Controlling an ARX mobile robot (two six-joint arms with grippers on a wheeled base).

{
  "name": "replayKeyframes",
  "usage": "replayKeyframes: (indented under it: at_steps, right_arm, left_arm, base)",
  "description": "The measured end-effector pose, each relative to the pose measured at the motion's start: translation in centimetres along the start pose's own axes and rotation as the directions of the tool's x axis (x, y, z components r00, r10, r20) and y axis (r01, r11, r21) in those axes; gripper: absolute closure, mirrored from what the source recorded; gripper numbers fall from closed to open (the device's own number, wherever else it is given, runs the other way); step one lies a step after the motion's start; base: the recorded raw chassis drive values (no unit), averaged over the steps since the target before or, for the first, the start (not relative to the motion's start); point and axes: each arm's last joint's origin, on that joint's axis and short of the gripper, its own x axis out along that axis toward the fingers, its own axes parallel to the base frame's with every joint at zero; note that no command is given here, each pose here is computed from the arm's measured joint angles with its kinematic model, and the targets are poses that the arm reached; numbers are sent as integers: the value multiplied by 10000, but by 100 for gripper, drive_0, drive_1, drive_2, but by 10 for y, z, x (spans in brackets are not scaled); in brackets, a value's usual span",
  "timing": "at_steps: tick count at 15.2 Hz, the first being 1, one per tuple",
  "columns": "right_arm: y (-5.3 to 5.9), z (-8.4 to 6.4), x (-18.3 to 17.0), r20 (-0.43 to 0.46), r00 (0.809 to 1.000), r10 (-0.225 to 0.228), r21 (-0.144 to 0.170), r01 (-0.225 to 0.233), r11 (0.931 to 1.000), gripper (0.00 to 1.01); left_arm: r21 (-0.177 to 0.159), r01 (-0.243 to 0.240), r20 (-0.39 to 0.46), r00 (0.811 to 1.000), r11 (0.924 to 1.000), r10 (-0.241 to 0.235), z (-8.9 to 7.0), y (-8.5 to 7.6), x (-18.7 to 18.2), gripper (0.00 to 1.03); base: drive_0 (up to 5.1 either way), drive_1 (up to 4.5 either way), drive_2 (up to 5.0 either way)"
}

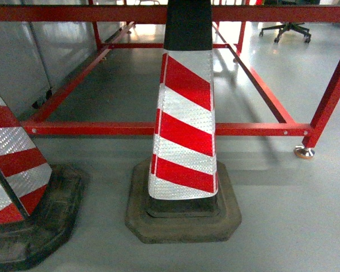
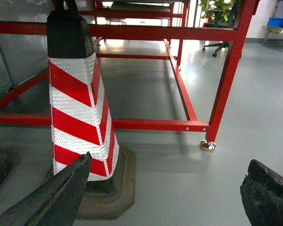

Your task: Sort blue parts and orange caps into right shelf containers

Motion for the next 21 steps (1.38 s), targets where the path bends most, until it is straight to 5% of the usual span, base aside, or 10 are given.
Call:
replayKeyframes:
  at_steps: [21]
  right_arm:
    - [0,0,0,-8,10000,4,84,-4,10000,3]
  left_arm:
    - [107,4,-8,10000,9999,-4,0,0,0,5]
  base:
    - [0,0,0]
